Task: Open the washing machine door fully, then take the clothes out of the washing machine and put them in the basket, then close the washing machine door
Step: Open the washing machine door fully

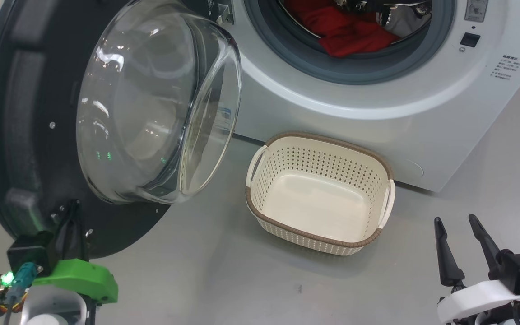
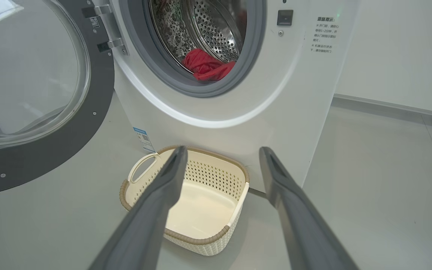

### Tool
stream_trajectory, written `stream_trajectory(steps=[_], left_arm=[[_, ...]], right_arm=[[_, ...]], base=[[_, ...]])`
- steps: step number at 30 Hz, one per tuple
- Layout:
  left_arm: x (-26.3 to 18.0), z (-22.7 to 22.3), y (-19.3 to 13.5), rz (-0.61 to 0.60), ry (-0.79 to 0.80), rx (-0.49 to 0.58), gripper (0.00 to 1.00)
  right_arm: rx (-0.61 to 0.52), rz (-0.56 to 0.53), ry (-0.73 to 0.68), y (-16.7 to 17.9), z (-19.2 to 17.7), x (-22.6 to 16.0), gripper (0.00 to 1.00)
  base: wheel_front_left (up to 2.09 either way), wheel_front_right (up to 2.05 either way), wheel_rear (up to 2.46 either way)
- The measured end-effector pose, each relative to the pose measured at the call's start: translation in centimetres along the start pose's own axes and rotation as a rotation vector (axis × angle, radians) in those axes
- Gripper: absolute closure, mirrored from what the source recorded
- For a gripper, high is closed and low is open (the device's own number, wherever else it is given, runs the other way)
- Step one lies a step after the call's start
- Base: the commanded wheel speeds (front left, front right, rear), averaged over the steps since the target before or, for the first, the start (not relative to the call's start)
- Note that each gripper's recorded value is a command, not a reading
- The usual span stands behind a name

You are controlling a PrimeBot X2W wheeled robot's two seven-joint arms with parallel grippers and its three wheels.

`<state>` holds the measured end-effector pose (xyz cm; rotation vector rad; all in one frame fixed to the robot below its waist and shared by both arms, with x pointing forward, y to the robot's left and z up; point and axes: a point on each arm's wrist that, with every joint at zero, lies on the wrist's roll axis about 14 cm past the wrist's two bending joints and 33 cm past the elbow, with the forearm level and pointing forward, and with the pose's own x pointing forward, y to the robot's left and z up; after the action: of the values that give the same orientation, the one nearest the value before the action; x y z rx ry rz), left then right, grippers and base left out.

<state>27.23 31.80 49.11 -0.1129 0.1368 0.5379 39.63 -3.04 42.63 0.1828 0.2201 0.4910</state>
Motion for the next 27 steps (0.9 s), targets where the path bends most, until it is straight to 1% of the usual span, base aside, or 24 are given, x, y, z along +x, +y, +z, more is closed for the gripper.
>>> stream_trajectory(steps=[7,16,27], left_arm=[[1.7,0.8,2.3,0.084,-0.030,-0.040,1.00],[3.0,1.6,4.1,0.139,-0.055,-0.061,1.00],[4.0,1.7,6.7,0.200,-0.053,-0.057,1.00]], right_arm=[[0.001,0.002,0.008,-0.4,-0.3,0.5,0.00],[-0.005,0.012,-0.003,-0.4,0.1,0.7,0.00],[-0.008,0.010,-0.005,-0.5,0.2,0.6,0.00]], base=[[0.00,0.00,0.00],[0.00,0.00,0.00],[0.00,0.00,0.00]])
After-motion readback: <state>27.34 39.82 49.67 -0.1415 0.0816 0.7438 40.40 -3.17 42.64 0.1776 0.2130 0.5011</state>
